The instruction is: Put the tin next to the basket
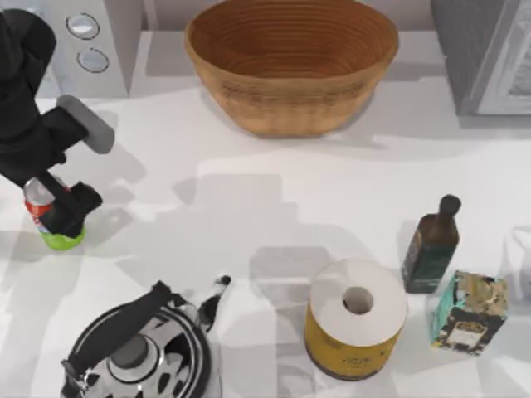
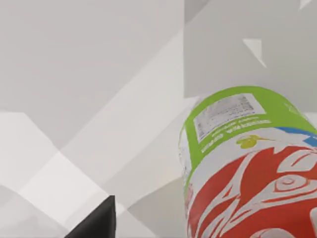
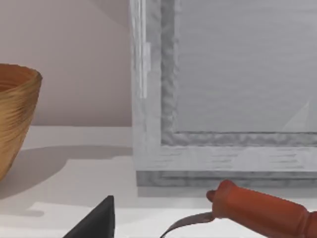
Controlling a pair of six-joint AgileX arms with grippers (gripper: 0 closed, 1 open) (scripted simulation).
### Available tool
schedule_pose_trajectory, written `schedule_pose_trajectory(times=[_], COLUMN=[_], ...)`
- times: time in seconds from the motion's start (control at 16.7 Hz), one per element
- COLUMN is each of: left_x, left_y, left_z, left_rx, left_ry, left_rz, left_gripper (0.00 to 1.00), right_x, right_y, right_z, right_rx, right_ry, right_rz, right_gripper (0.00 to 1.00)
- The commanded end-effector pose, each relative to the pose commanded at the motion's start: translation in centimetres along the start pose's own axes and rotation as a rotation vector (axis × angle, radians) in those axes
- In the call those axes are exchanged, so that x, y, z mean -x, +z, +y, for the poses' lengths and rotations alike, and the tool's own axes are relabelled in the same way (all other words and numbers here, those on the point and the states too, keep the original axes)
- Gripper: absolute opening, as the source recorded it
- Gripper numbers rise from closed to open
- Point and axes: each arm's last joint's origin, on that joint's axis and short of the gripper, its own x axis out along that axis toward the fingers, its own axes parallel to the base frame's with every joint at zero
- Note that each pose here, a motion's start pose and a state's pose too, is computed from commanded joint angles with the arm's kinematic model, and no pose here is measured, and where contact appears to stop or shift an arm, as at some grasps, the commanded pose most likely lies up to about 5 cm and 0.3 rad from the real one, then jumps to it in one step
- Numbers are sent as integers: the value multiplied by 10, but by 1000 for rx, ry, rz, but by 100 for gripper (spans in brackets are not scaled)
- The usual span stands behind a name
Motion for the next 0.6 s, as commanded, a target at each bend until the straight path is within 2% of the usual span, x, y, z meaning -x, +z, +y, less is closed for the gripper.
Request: schedule_pose_trajectory(times=[0.6], left_x=[0], left_y=[0], left_z=[0], left_rx=[0], left_ry=[0], left_rz=[0], left_gripper=[17], right_x=[0], right_y=[0], right_z=[0], right_rx=[0], right_ry=[0], right_rz=[0], right_gripper=[100])
